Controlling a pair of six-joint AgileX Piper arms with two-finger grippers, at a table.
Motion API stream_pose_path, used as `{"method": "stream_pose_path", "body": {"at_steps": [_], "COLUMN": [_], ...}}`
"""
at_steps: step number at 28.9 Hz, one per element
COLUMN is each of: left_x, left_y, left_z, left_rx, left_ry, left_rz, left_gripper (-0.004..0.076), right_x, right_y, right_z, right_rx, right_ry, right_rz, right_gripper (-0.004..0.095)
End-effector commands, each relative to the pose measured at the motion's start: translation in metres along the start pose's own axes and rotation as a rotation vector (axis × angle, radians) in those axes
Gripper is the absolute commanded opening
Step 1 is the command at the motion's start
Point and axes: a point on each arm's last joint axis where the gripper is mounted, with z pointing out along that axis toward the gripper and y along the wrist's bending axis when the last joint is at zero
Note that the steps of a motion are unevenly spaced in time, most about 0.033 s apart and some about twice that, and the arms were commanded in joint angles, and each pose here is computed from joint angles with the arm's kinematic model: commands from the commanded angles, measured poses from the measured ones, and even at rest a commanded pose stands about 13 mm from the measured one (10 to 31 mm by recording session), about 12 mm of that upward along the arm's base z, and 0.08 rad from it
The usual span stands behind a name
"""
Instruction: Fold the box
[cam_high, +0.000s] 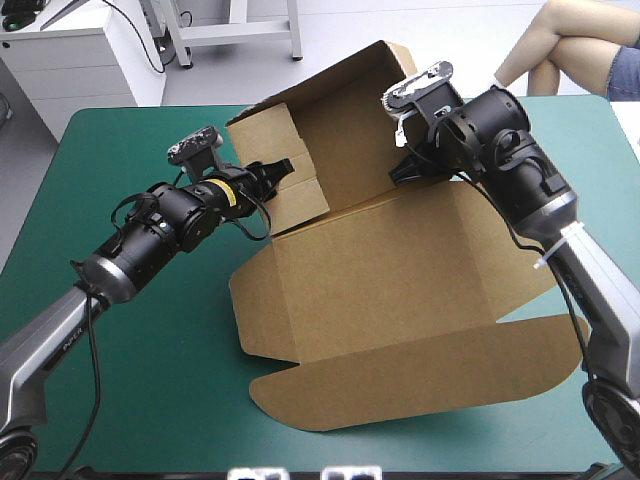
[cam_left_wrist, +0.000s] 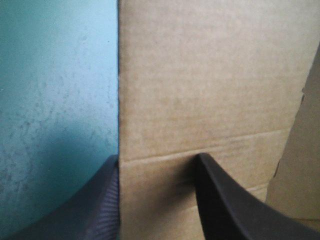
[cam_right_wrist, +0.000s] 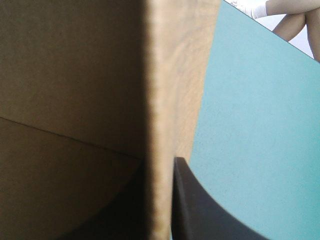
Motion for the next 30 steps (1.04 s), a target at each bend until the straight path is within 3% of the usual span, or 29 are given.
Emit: {"method": "stream_pose_path", "body": {"at_steps": [1, 17, 30], "left_x": [-0.014, -0.014, -0.02], "left_y": [-0.012, -0.008, -0.016], "left_z": [-0.016, -0.042, -0.079], "left_rx": [0.079, 0.033, 0.143], "left_ry": [-0.074, -0.048, -0.109], "left_rz": [0.025, 0.155, 0.192], "left_gripper": [-0.0008, -0.0008, -0.0008], "right_x": [-0.004, 0.0, 0.002], "right_y": [0.002, -0.036, -0.045], "right_z": [-0.044, -0.031, -0.02], "right_rx": [-0.114, -0.028, -0.031], "right_ry": [-0.142, -0.129, -0.101], "right_rz": [0.009, 0.152, 0.179], "right_gripper": [-0.0014, -0.0014, -0.0014]}}
